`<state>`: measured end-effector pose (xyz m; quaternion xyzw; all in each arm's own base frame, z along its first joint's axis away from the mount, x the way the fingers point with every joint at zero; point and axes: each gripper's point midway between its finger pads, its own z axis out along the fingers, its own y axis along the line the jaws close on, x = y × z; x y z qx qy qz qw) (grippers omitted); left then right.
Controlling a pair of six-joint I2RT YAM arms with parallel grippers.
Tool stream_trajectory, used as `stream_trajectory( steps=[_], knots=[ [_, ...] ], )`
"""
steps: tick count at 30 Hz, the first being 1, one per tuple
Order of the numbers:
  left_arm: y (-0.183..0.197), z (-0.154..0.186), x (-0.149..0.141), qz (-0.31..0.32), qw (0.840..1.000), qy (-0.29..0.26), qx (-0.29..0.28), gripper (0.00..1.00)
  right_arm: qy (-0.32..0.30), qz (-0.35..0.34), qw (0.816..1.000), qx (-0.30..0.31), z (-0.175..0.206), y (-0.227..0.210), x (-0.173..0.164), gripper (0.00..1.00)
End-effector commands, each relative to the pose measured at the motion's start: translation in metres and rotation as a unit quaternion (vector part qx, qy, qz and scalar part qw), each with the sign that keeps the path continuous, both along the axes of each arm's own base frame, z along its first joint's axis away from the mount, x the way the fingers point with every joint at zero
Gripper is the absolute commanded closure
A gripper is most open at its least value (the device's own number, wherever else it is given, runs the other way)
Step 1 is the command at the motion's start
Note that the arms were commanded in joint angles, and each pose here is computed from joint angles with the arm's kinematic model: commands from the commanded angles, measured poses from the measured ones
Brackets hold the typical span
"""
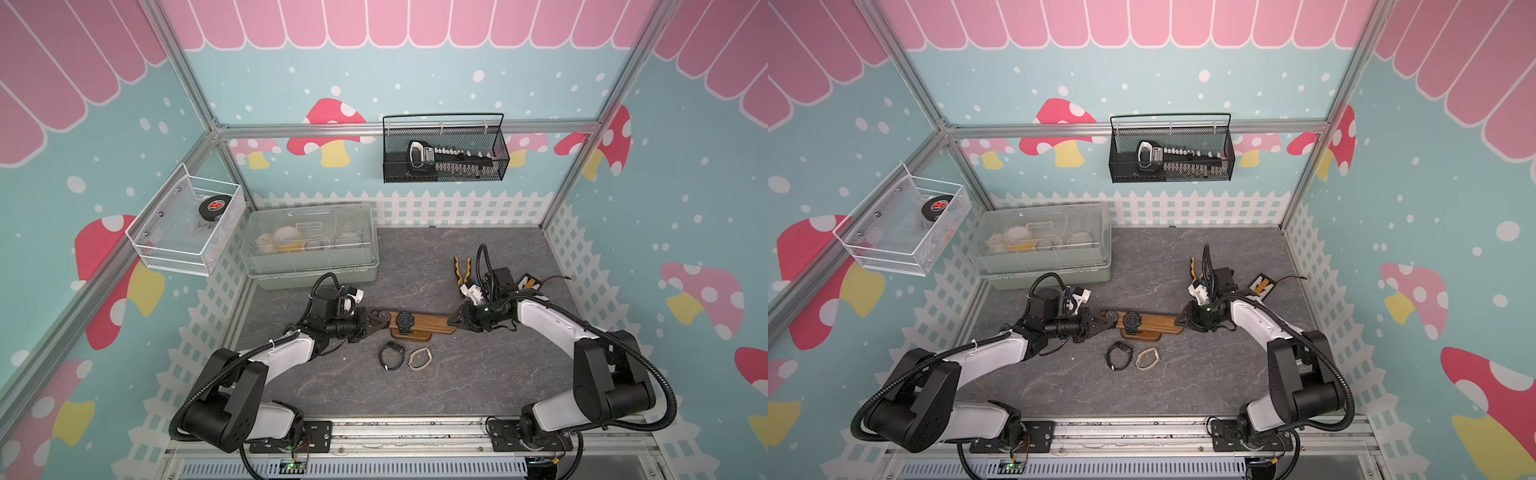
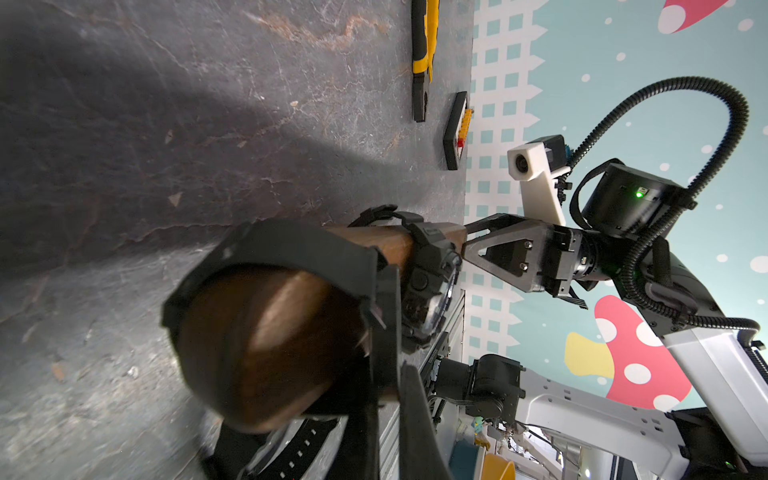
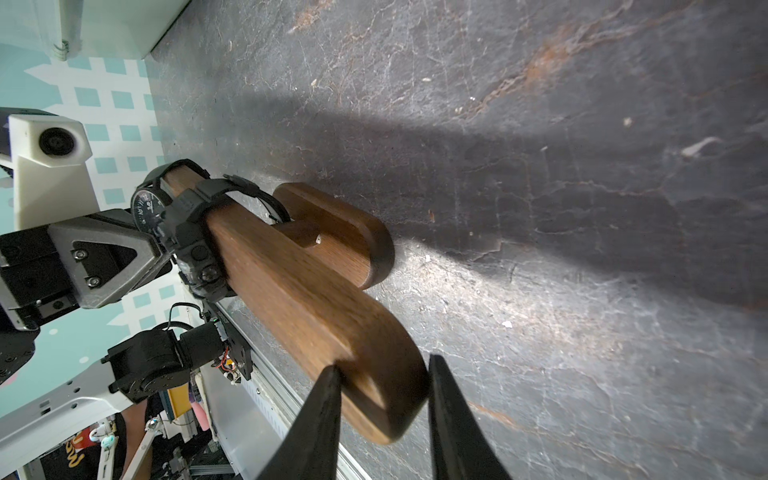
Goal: Place watch on stand
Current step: Place the watch on the stand.
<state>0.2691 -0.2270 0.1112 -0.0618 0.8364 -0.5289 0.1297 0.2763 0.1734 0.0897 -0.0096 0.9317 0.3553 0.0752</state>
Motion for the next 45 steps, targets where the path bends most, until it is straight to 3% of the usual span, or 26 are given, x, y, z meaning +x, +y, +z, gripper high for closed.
stream_trajectory(
  steps=[1,17,33,45],
  knots=[
    [-0.011,0.013,0.002,-0.013,1.000,-0.014,-0.013,1.00,0.010,0.005,1.000,-0.022,-0.010,-0.003,-0.001,0.69],
    [-0.024,0.015,0.002,-0.024,0.999,-0.016,-0.017,1.00,0.009,0.007,1.000,-0.023,-0.014,-0.003,-0.001,0.69],
    [-0.010,0.005,-0.026,-0.020,1.000,0.001,0.002,1.00,0.006,0.005,1.000,-0.030,-0.012,-0.002,0.010,0.70],
    [-0.014,0.001,-0.018,-0.023,1.000,0.000,0.004,1.00,-0.001,0.012,0.999,-0.034,-0.003,-0.004,0.009,0.70]
  ],
)
